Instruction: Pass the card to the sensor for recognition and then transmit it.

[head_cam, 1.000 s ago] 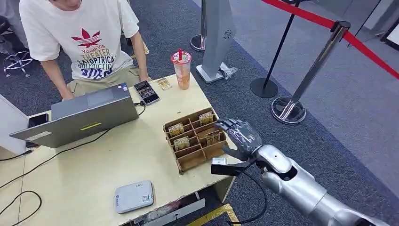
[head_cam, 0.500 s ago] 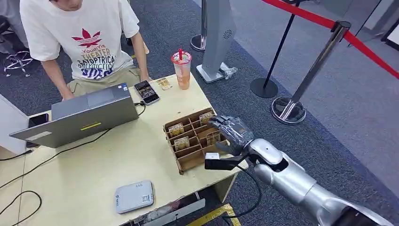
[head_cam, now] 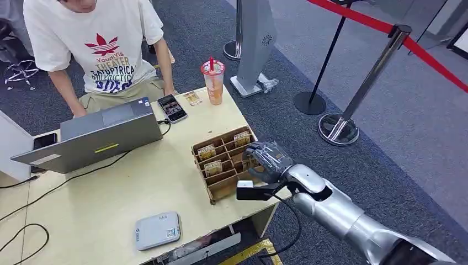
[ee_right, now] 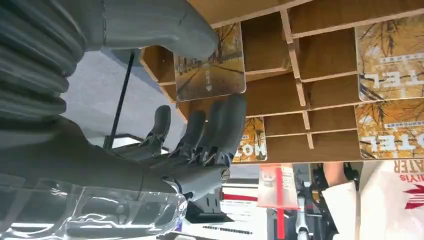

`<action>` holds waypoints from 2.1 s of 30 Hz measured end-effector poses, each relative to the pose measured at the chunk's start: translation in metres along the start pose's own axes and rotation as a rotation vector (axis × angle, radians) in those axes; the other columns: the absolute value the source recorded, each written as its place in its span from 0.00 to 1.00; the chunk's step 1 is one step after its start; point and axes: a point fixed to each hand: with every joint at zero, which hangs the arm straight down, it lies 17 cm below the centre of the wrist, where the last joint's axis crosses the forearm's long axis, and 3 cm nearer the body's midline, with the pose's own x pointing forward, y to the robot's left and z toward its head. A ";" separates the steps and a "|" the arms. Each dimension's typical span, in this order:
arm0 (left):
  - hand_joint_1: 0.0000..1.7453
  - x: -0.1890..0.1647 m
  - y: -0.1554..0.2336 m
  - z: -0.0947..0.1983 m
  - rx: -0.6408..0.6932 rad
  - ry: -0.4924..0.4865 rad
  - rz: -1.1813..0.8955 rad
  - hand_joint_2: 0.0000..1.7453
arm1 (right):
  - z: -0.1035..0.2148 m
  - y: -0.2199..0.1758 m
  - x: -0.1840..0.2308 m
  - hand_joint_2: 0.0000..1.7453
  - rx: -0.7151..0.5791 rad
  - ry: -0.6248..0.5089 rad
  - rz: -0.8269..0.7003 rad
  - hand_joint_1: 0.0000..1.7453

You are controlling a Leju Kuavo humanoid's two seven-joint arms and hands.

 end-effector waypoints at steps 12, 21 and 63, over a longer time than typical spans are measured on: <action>0.00 -0.001 0.006 -0.001 0.004 0.007 -0.001 0.00 | -0.003 0.001 -0.006 1.00 0.005 0.002 -0.014 0.46; 0.00 -0.001 0.009 -0.002 0.005 0.007 -0.002 0.00 | -0.006 -0.002 -0.009 1.00 -0.004 0.008 -0.021 0.50; 0.00 -0.001 0.013 -0.002 -0.002 -0.005 -0.017 0.00 | 0.022 -0.009 -0.031 1.00 0.042 0.022 0.045 0.43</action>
